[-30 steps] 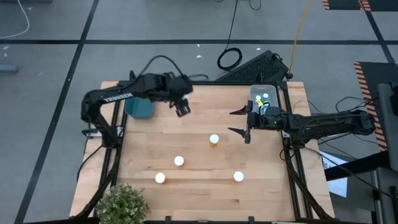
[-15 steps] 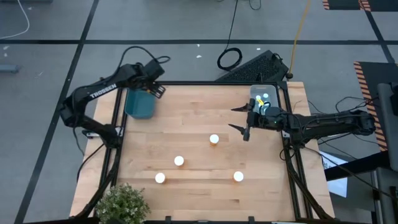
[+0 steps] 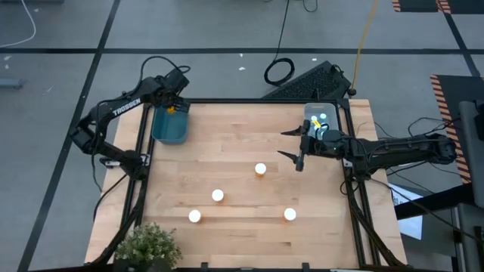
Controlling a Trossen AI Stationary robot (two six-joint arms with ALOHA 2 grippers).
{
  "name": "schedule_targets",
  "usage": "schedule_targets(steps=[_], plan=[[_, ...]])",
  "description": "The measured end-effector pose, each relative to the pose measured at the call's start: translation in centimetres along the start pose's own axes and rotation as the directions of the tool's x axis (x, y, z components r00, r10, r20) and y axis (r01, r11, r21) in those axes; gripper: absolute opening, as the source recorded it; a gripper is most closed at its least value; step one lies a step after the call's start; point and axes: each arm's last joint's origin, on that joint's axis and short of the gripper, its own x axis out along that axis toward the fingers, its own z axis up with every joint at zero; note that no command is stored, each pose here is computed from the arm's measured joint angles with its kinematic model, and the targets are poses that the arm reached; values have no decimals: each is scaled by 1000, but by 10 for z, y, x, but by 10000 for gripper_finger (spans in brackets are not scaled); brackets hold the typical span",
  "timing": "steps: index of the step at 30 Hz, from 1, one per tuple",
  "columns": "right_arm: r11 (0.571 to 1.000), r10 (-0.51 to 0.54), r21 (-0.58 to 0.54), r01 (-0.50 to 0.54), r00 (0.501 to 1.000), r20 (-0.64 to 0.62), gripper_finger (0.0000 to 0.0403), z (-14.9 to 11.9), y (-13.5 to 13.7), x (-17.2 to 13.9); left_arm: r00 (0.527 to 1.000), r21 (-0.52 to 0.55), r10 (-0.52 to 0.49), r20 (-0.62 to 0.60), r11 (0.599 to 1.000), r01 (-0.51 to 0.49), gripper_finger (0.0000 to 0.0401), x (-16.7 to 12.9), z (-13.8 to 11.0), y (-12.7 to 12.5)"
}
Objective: Pick and place medicine bottles into bin by pill shape (circle, oval)
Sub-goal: Put the orange capsule bottle into the blue bin
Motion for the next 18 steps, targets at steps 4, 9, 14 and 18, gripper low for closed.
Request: schedule_targets(steps=[4, 9, 14, 18], plan=[[1000, 0, -1, 0, 1000, 0, 313, 0, 0, 0, 999, -29, -45, 25, 999, 46, 230, -12, 0, -12], [1000, 0, -6, 0, 1000, 0, 313, 0, 0, 0, 986, -102, -94, 138, 989, 108, 230, -40, 3, -34], [1000, 2, -8, -2, 1000, 0, 313, 0, 0, 0, 968, -221, -112, 223, 962, 162, 230, -49, 2, -51], [998, 2, -63, -2, 1000, 0, 313, 0, 0, 0, 964, -297, -93, 250, 940, 168, 230, -39, 5, -66]])
